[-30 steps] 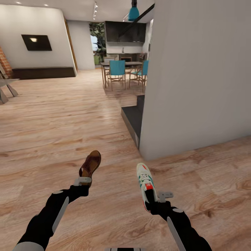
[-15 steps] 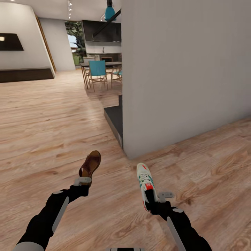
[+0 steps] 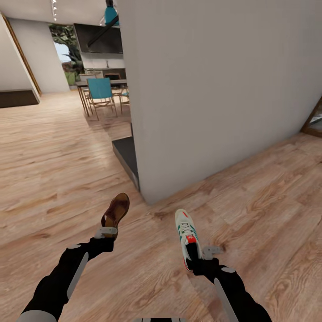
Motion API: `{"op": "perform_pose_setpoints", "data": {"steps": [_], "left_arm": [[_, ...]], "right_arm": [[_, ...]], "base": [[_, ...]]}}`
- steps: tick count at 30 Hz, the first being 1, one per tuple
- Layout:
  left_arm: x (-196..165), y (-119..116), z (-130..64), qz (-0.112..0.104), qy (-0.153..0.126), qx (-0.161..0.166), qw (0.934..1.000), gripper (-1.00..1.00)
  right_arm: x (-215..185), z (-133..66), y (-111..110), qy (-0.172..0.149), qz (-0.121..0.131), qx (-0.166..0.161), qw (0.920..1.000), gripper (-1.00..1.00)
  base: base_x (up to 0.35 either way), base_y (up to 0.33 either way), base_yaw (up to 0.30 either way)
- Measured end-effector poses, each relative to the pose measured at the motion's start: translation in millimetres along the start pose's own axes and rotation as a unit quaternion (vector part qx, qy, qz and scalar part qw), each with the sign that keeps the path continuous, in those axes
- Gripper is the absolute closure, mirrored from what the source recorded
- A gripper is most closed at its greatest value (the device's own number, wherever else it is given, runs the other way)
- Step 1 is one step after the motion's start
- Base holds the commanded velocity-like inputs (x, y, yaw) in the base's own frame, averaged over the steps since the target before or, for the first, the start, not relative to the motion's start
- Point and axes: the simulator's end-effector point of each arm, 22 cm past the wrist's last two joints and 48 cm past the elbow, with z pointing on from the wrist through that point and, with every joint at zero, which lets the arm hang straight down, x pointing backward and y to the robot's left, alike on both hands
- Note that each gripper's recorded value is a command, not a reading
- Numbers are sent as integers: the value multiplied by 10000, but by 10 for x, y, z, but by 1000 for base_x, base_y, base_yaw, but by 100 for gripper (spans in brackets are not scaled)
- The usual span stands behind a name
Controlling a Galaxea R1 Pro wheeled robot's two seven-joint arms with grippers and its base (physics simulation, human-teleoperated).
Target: Pick up the two gym shoes and the two sandals from the corridor floor and place them onto the hallstand (shoe rack) in the corridor, making sure they are on the rack and not on the floor. Arrange them so the two gym shoes are next to each other and the two sandals are next to each other.
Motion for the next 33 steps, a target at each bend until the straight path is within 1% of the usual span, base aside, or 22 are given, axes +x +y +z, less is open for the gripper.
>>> {"op": "perform_pose_setpoints", "data": {"steps": [4, 11, 13, 22, 26, 29, 33], "left_arm": [[1, 1, 0, -2, -1, 0, 10000, 100], [1, -5, 1, 3, 0, 5, 10000, 100], [2, -4, 1, 4, 2, 4, 10000, 100], [0, -3, 0, 3, 1, 2, 10000, 100], [1, -3, -1, 0, 1, 3, 10000, 100], [-1, -1, -3, -2, -2, 2, 10000, 100], [-3, -4, -4, -1, -4, 4, 10000, 100]], "right_arm": [[0, 0, -1, 0, 0, 1, 10000, 100], [-1, -1, -1, 0, 0, 1, 10000, 100], [0, 0, 0, 0, 0, 1, 10000, 100], [0, 0, 0, 0, 0, 0, 10000, 100], [-1, 0, 2, -1, 0, -2, 10000, 100], [-2, -1, 2, -3, -1, -2, 10000, 100], [-4, -4, 1, -6, -1, -1, 10000, 100]], "base": [[7, -221, -300], [55, -313, -300], [18, -143, -300], [2, -18, -298], [21, 0, -99], [201, 0, -62], [310, 0, -221]]}}
